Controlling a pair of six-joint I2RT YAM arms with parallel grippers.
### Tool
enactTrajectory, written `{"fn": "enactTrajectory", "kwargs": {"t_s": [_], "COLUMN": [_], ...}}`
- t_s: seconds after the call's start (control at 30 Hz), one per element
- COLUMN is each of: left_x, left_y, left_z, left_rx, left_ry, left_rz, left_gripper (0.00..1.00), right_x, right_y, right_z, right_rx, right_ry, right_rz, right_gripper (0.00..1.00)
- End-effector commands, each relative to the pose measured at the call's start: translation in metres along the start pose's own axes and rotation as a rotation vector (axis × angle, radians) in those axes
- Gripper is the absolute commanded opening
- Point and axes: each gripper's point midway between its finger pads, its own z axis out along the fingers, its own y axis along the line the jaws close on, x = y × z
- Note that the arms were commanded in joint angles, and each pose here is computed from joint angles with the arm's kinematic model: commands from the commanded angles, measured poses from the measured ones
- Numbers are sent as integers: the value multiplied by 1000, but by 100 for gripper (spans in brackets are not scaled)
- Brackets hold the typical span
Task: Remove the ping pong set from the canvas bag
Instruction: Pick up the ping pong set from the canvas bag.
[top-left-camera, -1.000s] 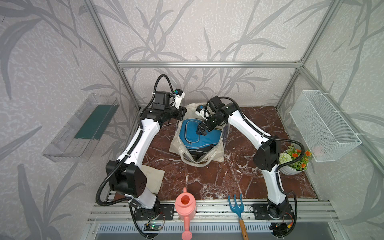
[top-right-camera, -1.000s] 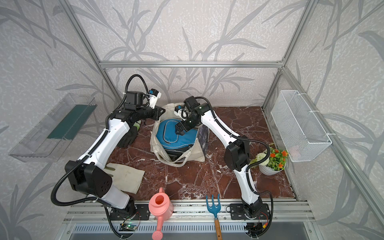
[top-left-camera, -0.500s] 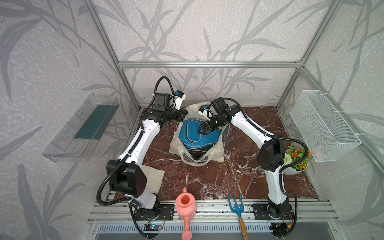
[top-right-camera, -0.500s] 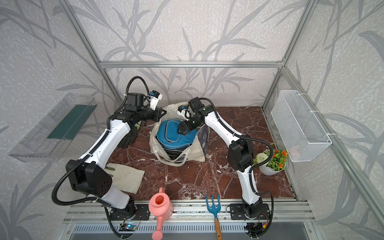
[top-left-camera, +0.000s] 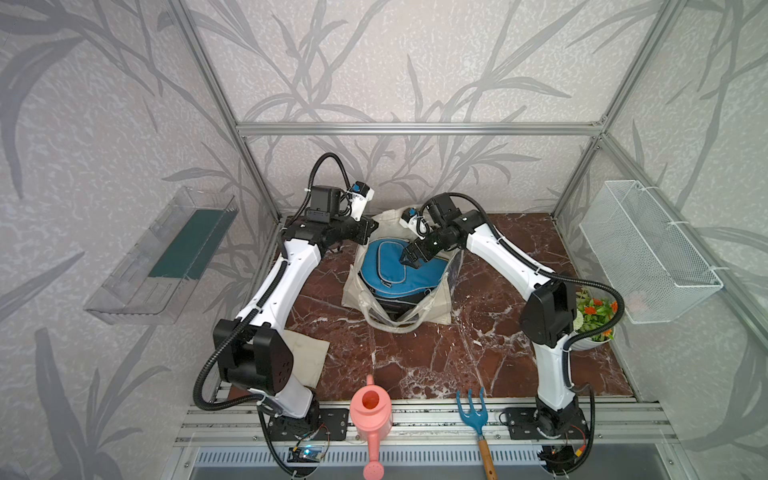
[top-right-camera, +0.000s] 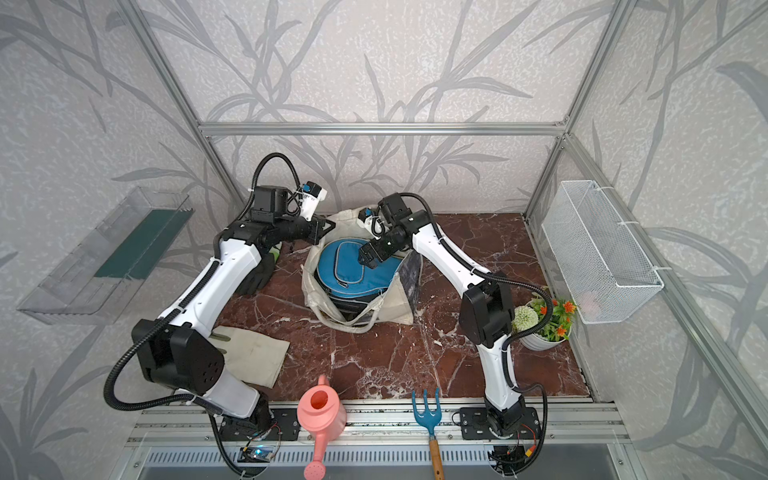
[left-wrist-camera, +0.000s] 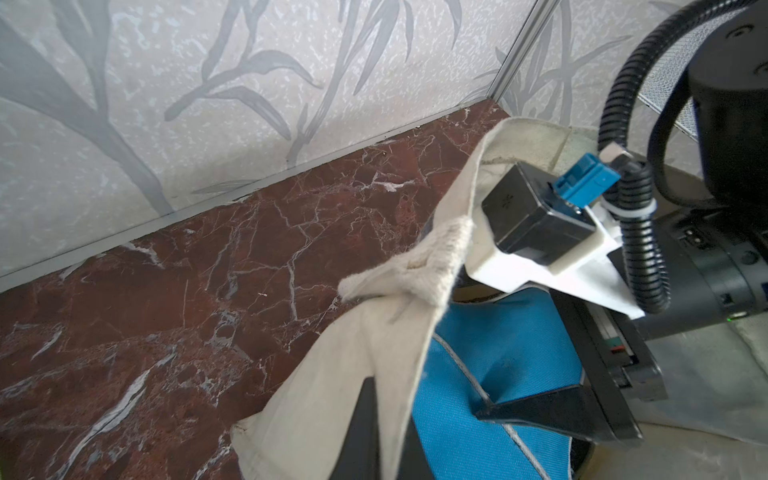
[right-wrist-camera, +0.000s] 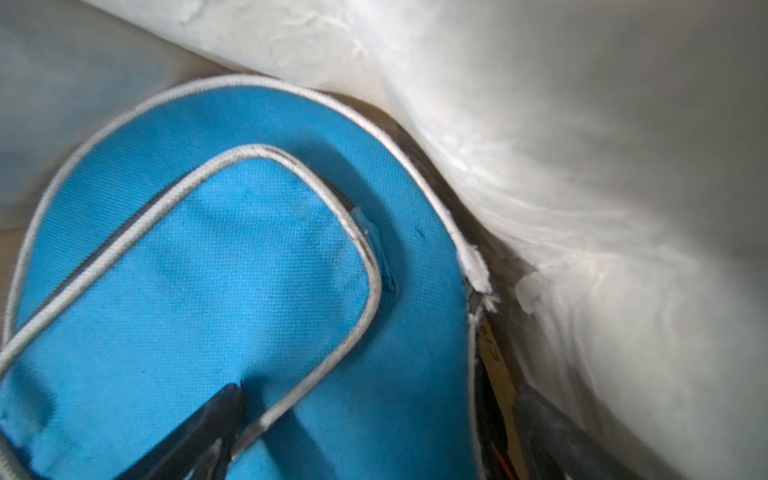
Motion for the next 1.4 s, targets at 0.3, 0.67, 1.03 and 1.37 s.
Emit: {"fn": "enactTrajectory", "kwargs": {"t_s": [0.3,0.67,1.03,1.37], "left_x": [-35,-35,-33,-31], "left_y": [-40,-41,-41,-20], "left_z": [-15,-11,-14,-21], "left_rx": [181,205,192,38], "left_ry": [-121,-118,-118,-86], "left_rz": [129,127,131,101], "left_gripper": [0,0,0,0], "right_x": [8,34,13,-9], "right_y": [-20,27,44,50], "right_z": [1,1,-28,-78], "right_rx": [-138,-427,-483,-324], "right_ry": [-2,61,-2,-60], "right_rz": [168,200,155,74], "right_gripper": [99,94,24,0]}}
